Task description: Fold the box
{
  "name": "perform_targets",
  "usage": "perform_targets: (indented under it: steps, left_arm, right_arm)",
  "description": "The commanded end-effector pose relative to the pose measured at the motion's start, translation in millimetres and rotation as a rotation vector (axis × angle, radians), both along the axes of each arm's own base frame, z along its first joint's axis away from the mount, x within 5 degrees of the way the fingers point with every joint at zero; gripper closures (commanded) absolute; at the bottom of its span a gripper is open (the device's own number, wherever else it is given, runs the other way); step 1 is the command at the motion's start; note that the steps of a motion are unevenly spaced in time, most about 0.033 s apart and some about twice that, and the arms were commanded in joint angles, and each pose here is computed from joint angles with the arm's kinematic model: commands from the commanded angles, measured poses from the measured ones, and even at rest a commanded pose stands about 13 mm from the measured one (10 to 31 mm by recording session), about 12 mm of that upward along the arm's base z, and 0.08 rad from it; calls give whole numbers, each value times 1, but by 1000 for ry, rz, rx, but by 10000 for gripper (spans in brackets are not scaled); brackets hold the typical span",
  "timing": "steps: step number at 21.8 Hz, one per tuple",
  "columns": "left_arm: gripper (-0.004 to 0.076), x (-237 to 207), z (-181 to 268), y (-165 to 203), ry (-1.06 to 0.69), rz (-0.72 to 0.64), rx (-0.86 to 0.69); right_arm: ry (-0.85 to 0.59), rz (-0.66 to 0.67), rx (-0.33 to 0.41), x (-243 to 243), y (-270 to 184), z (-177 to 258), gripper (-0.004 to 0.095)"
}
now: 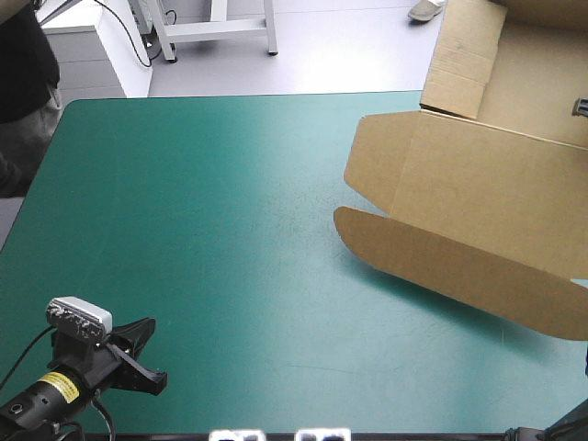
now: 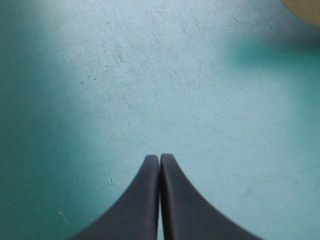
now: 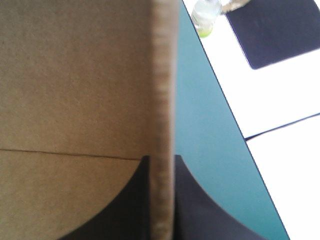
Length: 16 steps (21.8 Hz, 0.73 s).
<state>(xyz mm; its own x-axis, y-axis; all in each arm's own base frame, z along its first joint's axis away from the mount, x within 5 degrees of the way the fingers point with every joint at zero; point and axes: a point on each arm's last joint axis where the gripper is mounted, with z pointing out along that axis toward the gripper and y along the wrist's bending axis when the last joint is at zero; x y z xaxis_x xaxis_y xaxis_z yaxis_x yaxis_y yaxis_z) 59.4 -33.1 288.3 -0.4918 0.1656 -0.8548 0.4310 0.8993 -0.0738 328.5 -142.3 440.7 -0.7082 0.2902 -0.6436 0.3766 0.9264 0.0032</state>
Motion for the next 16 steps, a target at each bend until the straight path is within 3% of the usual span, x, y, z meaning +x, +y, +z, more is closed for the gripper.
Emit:
perform_targets:
  steps: [1, 4, 8, 11, 16]
  left_arm:
    - [732, 3, 13, -2, -73, 1, -51]
    - [732, 3, 13, -2, -74, 0, -50]
    - [732, 3, 13, -2, -74, 0, -50]
    - [732, 3, 13, -2, -72, 0, -49]
    - [732, 3, 13, -2, -75, 1, -45]
  right_arm:
    - [46, -48, -16, -6, -17, -9, 928]
    - [130, -73, -12, 2, -32, -36, 928]
    - [231, -100, 65, 23, -54, -85, 925]
    - [281, -105, 72, 27, -60, -99, 898]
    - [301, -105, 72, 24, -72, -106, 562]
